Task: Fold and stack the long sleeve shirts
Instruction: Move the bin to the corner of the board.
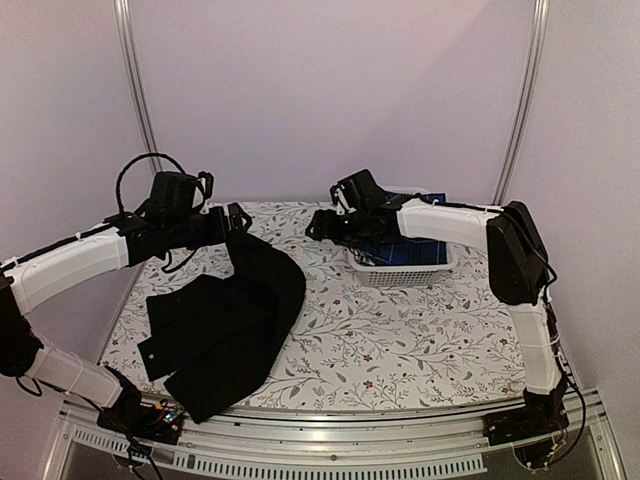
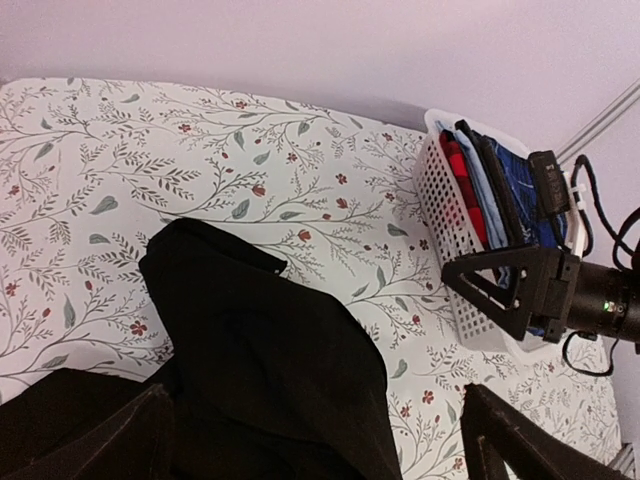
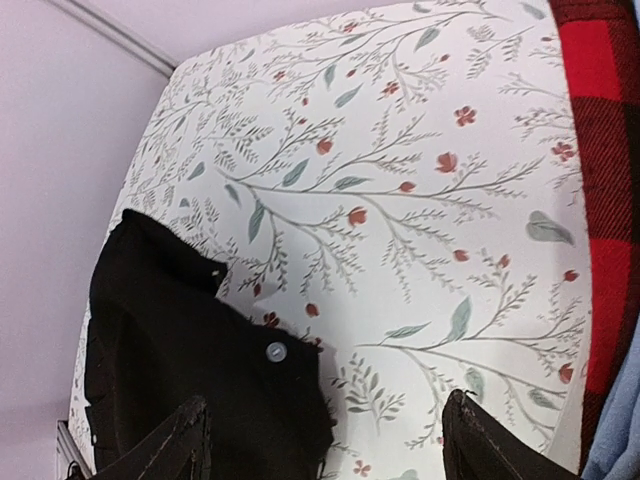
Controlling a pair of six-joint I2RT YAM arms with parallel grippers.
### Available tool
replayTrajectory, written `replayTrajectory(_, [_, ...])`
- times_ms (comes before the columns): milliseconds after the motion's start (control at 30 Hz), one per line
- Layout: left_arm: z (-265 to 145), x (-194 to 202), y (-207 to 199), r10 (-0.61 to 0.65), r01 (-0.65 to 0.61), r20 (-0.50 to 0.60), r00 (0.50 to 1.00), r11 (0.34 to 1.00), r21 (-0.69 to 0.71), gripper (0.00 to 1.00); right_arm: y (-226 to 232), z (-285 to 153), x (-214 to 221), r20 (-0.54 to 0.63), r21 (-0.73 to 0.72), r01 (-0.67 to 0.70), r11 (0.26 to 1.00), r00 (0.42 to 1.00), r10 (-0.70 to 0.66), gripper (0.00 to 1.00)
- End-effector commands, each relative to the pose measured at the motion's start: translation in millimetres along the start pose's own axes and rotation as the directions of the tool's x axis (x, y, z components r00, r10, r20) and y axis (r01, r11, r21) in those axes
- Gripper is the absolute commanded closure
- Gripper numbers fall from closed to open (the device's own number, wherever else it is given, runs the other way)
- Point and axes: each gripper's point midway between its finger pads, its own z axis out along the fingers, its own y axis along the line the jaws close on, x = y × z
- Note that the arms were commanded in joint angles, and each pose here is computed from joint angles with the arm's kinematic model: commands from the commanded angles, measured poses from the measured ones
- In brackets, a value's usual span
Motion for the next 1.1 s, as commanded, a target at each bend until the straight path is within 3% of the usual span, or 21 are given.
replayTrajectory(0, [-7,-7,-3,-0.004,0.004,0.016,1.000,1.000,0.020,0.00,-111,11,18,-0.044,0.297,-0.062,0.953,0.996,0.078,0.22])
replayTrajectory(467, [-6,-5,-6,-0.005,0.005,0.004,1.000,0.999,0.034,0.00,-221,-4,-41,0.126,0.469,-0.230,0.853,0.973,0.193,0.22])
replayTrajectory(833, [1,8,-2,-0.007,0.008,-0.030,1.000,1.000,0.027,0.00,-283,-37,-70,0.264,0.560,-0.344,0.753,0.936,0.231,0.22])
replayTrajectory(967, [7,15,0,-0.010,0.012,-0.054,0.998,1.000,0.024,0.00,-295,-47,-74,0.271,0.565,-0.359,0.743,0.931,0.244,0.21])
replayTrajectory(1067, [11,23,5,-0.018,0.019,-0.072,0.997,1.000,0.010,0.00,-284,-51,-82,0.241,0.542,-0.310,0.782,0.948,0.208,0.21])
